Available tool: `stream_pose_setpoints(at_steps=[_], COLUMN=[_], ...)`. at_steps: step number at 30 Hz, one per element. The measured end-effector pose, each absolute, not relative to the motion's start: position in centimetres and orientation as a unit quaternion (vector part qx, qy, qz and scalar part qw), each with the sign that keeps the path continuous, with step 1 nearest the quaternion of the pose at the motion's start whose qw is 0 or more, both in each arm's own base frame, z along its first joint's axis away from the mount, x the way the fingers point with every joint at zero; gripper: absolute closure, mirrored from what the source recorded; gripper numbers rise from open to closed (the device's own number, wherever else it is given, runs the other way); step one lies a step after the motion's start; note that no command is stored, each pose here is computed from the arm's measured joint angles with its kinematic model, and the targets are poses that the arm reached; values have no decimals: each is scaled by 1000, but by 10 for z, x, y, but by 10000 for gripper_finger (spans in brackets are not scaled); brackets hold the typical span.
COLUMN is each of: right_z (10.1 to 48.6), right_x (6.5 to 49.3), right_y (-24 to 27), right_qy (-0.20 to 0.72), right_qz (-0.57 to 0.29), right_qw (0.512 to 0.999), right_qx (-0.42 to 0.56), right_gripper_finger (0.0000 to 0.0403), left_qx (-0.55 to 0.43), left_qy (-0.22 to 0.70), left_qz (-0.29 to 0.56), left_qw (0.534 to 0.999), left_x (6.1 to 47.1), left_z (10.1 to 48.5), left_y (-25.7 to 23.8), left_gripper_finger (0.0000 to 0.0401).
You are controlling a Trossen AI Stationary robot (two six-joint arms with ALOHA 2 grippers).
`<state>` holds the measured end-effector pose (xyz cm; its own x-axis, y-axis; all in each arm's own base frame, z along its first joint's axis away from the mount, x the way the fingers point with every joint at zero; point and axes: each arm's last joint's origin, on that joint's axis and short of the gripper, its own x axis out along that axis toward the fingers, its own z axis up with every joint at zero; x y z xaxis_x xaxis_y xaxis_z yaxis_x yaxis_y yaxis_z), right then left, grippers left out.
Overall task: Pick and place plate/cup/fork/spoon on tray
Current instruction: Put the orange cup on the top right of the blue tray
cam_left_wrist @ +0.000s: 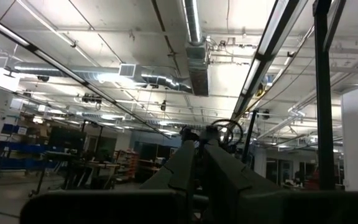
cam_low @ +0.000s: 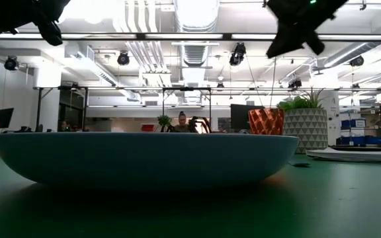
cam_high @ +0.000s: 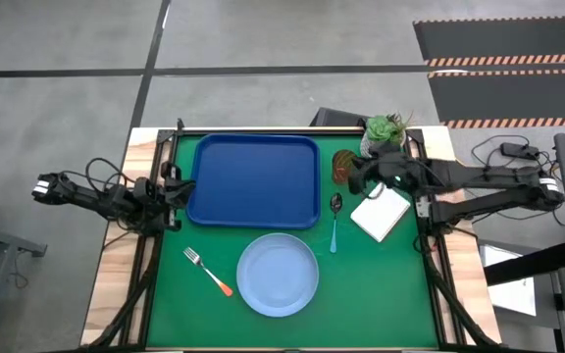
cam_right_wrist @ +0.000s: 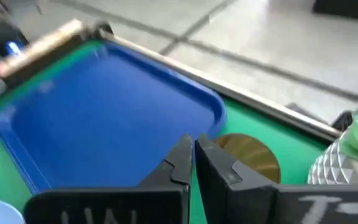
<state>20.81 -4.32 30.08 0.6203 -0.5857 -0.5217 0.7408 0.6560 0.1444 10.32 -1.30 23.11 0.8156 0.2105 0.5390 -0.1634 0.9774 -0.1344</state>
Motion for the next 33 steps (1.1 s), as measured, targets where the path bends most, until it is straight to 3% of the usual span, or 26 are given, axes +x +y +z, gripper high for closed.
stream_pose_setpoints(at_steps=[7, 17, 22, 33], right_z=[316, 297, 283, 263], right_x=[238, 271, 283, 298], right_y=[-79, -121, -133, -141], right_qy=[321, 483, 518, 558], right_qz=[-334, -287, -292, -281], right_qw=[860, 797, 771, 746], right_qx=[213, 221, 228, 231], right_gripper_finger=[394, 394, 388, 266], left_qx=[-41, -42, -42, -42], left_qy=[-288, -286, -286, -287], left_qz=[98, 98, 98, 98], left_qw=[952, 952, 952, 952], left_x=[103, 103, 103, 103], left_z=[231, 231, 231, 231], left_y=[-13, -13, -13, -13], left_gripper_finger=[386, 386, 386, 386])
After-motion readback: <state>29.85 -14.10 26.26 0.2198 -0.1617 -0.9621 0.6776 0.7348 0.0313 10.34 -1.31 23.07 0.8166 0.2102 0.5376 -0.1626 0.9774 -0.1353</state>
